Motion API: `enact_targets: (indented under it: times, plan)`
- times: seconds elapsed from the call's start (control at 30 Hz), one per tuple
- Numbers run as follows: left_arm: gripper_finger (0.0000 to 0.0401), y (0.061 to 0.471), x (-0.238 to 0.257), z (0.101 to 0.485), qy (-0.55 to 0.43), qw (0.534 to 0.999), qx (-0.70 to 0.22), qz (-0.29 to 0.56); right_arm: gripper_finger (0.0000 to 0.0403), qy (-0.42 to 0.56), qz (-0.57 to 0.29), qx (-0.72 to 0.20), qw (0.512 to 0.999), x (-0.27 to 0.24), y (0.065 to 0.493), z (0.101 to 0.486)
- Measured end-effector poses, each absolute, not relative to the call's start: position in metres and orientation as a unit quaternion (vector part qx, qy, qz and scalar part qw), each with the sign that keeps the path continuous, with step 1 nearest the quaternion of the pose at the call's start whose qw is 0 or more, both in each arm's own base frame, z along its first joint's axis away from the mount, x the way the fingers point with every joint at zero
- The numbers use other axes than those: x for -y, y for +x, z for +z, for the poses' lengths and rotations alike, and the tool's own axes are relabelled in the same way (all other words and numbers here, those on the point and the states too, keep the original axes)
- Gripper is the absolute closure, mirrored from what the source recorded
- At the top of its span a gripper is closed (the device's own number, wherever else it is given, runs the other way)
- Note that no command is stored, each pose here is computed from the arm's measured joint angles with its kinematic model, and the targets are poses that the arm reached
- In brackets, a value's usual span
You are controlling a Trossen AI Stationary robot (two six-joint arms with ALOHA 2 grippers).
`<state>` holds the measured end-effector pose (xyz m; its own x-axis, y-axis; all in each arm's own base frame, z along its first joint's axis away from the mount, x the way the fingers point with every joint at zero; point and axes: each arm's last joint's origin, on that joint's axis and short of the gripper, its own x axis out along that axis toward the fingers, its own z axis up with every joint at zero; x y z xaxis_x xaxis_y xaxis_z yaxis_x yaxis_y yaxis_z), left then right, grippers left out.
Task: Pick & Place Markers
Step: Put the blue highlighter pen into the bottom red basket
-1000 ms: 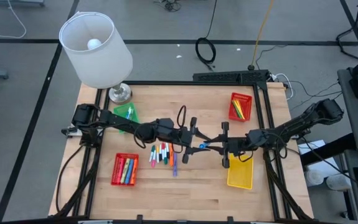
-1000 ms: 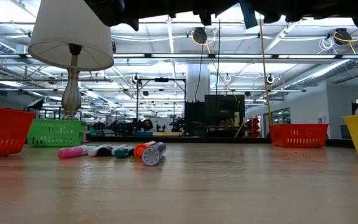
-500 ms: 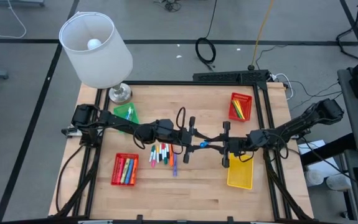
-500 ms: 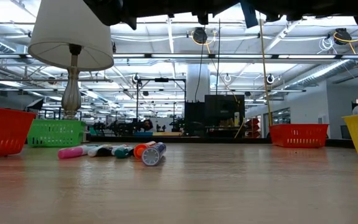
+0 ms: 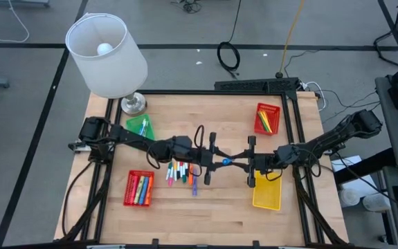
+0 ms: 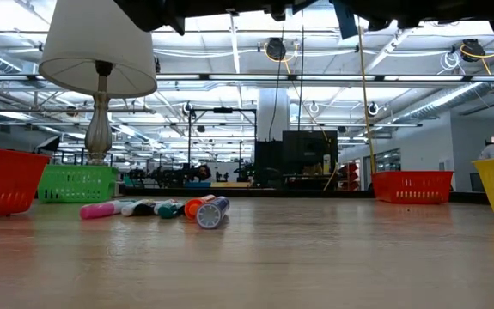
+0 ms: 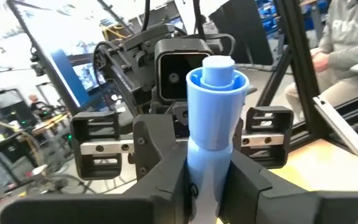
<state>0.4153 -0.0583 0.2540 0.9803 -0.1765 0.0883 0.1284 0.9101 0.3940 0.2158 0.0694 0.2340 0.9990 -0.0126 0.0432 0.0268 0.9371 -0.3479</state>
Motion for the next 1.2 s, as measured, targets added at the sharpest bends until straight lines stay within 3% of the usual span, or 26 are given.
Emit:
enact_targets:
  times: [0.1, 0.2, 0.4, 0.6, 0.7, 0.9, 1.0, 1.2]
  plan:
    - [0.0315, 0.415, 0.059, 0.254, 0.199, 0.976, 0.058, -0.067, 0.0358, -0.181, -0.013, 0.019, 0.983, -0.069, 0.216, 0.234]
    - [0.0339, 0.415, 0.06, 0.254, 0.204, 0.975, 0.058, -0.067, 0.0356, -0.181, -0.016, 0.018, 0.983, -0.069, 0.215, 0.234]
    - [0.0342, 0.401, 0.06, 0.278, 0.19, 0.979, 0.038, -0.061, 0.0342, -0.177, -0.017, 0.019, 0.984, -0.069, 0.217, 0.236]
    - [0.0342, 0.369, 0.065, 0.322, 0.185, 0.982, 0.031, -0.037, 0.0298, -0.152, -0.028, -0.019, 0.988, -0.066, 0.216, 0.226]
    - [0.0342, 0.351, 0.066, 0.331, 0.185, 0.982, -0.025, 0.012, 0.0262, -0.139, -0.047, -0.034, 0.989, -0.063, 0.215, 0.225]
    - [0.0342, 0.303, 0.071, 0.334, 0.042, 0.976, -0.173, 0.126, 0.0186, -0.106, -0.161, -0.094, 0.977, -0.052, 0.198, 0.225]
    - [0.0342, 0.273, 0.076, 0.317, -0.049, 0.942, -0.279, 0.179, 0.0166, -0.068, -0.18, -0.096, 0.977, -0.047, 0.186, 0.23]
    - [0.0342, 0.234, 0.102, 0.286, -0.243, 0.842, -0.381, 0.293, 0.0167, -0.021, -0.182, -0.073, 0.98, -0.043, 0.174, 0.241]
